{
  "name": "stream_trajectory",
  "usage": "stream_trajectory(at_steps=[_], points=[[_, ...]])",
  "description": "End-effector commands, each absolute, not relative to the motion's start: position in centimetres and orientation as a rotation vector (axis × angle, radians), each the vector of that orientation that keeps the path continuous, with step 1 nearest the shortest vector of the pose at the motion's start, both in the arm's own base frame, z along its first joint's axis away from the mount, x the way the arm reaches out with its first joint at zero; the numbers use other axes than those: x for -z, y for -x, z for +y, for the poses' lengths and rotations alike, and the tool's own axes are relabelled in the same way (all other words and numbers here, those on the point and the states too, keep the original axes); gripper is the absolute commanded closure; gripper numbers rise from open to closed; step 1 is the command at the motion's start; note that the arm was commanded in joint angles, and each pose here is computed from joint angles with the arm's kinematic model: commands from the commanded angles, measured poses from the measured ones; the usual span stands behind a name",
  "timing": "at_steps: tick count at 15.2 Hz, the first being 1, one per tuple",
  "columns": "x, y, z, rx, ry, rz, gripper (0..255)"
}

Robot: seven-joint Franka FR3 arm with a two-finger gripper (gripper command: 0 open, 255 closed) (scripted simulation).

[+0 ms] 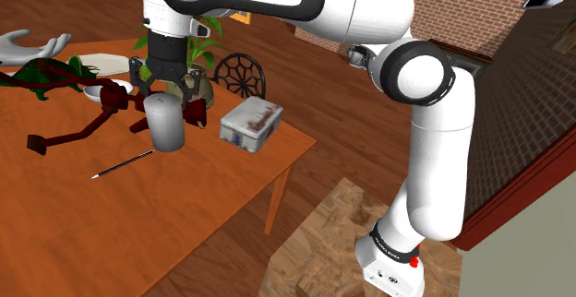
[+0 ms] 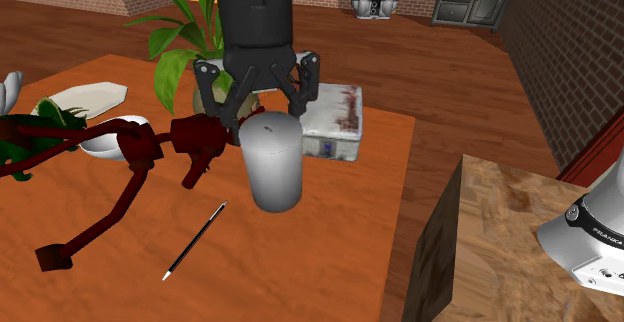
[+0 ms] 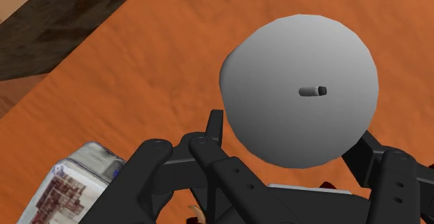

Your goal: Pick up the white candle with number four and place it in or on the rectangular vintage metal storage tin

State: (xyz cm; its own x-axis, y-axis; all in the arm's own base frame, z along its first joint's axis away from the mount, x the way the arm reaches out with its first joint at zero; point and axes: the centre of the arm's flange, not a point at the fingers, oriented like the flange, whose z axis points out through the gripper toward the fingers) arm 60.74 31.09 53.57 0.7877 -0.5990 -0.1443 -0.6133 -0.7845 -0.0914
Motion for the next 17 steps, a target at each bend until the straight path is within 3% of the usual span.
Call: stream_trajectory(at_steps=[1,17], points=[[-53.8,-61.1,28.5,-0.161,2.843,0.968,255],[-55.5,-65.2,7.8,-0.161,2.843,0.968,255]])
